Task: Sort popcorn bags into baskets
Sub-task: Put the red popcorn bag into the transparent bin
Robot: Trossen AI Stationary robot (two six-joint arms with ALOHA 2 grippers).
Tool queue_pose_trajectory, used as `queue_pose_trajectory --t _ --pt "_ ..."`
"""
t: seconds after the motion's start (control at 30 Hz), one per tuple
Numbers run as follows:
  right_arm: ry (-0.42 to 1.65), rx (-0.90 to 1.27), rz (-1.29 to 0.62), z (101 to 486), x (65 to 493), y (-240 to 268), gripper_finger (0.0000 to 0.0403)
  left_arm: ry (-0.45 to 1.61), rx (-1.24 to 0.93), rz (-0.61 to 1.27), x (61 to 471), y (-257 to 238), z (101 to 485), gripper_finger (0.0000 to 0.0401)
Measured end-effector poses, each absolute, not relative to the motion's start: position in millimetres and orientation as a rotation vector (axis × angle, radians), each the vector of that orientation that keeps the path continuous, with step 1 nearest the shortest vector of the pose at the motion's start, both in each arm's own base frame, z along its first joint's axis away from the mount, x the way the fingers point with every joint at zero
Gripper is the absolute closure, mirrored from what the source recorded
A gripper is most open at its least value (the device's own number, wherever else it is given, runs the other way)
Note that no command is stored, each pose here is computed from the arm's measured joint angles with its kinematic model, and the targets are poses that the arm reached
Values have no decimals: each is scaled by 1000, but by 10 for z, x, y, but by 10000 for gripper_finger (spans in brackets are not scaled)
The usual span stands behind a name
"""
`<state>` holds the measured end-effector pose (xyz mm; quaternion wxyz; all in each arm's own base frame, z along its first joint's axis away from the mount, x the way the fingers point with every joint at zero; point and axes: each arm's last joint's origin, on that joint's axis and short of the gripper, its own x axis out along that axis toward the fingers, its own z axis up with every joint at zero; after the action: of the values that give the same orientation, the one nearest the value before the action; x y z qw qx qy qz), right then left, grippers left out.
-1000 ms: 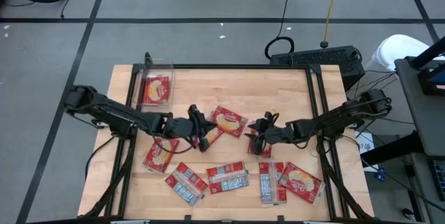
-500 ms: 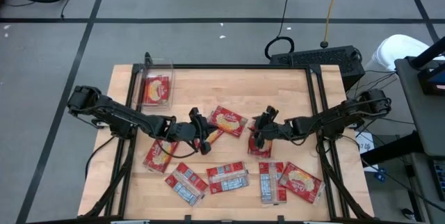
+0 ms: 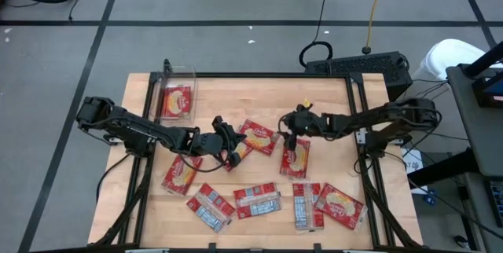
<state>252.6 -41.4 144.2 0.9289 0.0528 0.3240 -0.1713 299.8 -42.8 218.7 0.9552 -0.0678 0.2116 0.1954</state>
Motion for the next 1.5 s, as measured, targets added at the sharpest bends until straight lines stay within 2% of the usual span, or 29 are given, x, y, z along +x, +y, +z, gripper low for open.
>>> queue_pose_trajectory --t 0.63,0.73,0.8,1.0,1.07,1.5 --pt "644 191 -301 834 2791 -432 162 429 -127 393 2999 -428 2189 386" --pt "631 208 -284 804 2808 -429 189 436 -124 394 2996 -427 2184 386" --pt "623 210 -278 798 2815 -428 221 437 -124 394 2996 -427 2182 386" --pt "592 210 -271 822 2832 -428 358 441 -122 394 2994 -427 2179 386" --pt "581 208 -268 828 2838 -429 390 442 -121 394 2994 -427 2179 386" --pt "453 203 -245 1164 2845 -391 402 487 -133 408 2966 -422 2134 386"
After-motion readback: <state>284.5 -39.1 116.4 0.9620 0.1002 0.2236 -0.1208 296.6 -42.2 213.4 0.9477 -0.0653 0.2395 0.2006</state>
